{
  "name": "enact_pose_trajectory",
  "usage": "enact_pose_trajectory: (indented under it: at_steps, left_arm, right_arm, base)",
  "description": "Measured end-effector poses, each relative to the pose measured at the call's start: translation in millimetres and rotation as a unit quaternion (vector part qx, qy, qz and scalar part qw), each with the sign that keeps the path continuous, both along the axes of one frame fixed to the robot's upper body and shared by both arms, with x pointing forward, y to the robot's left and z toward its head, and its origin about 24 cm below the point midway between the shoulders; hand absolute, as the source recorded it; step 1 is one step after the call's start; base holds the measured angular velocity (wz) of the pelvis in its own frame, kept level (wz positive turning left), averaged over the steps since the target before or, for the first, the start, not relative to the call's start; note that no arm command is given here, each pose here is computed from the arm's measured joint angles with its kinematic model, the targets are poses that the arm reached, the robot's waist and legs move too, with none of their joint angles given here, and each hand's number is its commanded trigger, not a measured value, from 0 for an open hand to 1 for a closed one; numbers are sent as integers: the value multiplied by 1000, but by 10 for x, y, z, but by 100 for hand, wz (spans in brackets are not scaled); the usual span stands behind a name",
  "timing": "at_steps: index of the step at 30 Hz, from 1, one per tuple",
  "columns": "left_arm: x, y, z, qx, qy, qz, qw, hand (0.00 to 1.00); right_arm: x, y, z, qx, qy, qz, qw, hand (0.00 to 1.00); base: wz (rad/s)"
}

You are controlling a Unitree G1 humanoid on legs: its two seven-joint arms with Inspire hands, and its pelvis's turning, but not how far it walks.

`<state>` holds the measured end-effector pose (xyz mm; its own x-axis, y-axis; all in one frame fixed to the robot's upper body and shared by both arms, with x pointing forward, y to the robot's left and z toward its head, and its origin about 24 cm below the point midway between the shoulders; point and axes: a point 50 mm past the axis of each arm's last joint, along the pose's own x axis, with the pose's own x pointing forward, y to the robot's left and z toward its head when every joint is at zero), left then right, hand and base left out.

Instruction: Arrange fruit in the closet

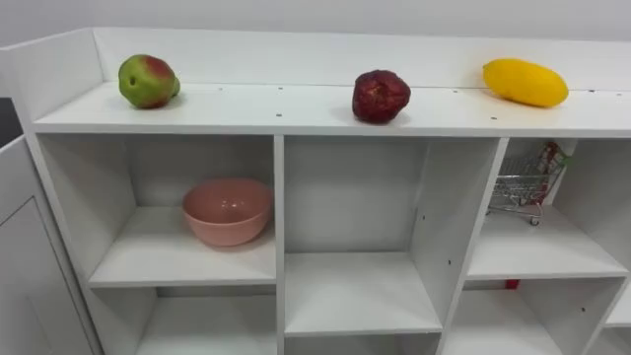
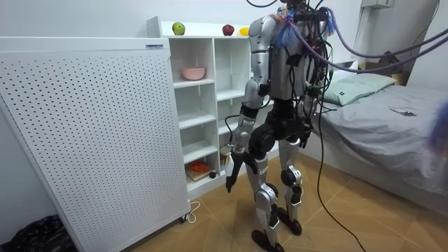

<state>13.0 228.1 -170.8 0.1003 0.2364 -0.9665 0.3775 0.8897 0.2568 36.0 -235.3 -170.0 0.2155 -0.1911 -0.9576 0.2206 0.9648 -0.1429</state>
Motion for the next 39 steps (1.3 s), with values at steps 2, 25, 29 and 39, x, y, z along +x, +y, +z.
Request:
enact_pose_trajectory:
  at_steps: [2, 25, 29, 39]
  left_arm:
    - [-23, -1, -1, 0, 2, 1, 1000, 0]
    - [153, 123, 50, 26, -62, 18, 998, 0]
    - [171, 112, 53, 25, -68, 15, 997, 0]
    - [125, 106, 62, 36, -74, 8, 997, 0]
  right_arm:
    - [-4, -1, 0, 0, 0, 0, 1000, 0]
    - [796, -205, 257, -56, -153, -110, 981, 0]
    - [1456, -308, 785, -88, -325, -118, 934, 0]
    - [2059, -243, 1862, -144, -553, -90, 816, 0]
  base:
    - [0]
    - [0]
    - [-1]
    - [-1]
